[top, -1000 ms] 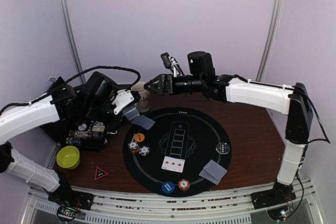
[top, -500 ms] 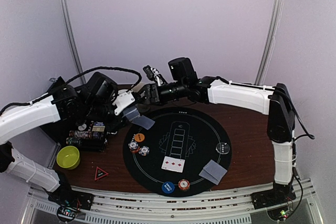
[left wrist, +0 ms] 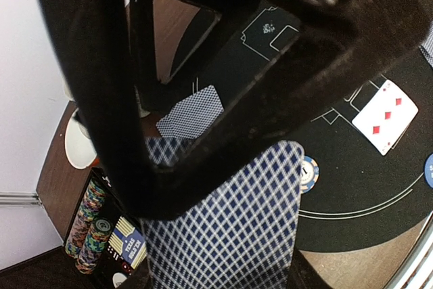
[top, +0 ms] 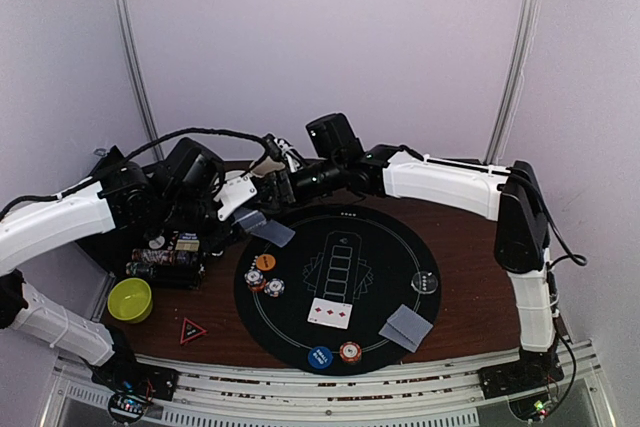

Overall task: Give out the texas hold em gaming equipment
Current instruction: Pick up the poker card from the face-down deck piles.

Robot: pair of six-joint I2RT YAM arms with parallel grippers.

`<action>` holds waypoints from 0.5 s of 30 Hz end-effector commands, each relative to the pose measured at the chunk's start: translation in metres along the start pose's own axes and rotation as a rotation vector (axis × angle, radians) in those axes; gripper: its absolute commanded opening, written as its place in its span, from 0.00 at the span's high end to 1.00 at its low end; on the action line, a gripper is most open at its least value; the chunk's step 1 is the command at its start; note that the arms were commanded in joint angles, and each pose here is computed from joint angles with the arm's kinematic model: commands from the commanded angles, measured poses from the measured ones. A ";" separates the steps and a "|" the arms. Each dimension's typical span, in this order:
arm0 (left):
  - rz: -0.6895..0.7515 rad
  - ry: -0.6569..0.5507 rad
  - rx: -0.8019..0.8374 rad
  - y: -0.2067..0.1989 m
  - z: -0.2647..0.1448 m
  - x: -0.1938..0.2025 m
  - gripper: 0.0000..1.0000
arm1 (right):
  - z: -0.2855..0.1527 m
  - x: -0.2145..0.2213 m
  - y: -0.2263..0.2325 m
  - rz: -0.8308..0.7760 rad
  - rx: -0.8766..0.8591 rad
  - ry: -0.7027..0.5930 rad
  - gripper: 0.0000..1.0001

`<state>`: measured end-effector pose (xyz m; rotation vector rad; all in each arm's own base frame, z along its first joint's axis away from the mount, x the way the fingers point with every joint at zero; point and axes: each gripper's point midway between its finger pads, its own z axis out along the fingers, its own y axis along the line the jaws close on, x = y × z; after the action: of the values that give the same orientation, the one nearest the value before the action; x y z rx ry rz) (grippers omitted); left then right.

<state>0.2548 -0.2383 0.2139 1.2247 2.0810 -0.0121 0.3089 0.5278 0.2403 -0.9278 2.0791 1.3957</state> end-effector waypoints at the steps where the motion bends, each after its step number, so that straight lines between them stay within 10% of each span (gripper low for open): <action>1: -0.005 -0.088 -0.019 0.009 -0.009 -0.024 0.52 | 0.004 0.006 0.003 -0.026 -0.019 0.028 0.27; 8: -0.002 -0.082 -0.014 0.006 -0.006 -0.021 0.53 | -0.021 -0.025 0.066 -0.038 -0.339 -0.075 0.23; 15: -0.002 -0.094 -0.020 0.008 -0.007 -0.024 0.53 | 0.000 0.019 0.018 -0.070 -0.097 0.042 0.23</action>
<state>0.2560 -0.2422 0.2177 1.2289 2.0551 -0.0241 0.2888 0.5327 0.2507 -0.9999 1.9733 1.6085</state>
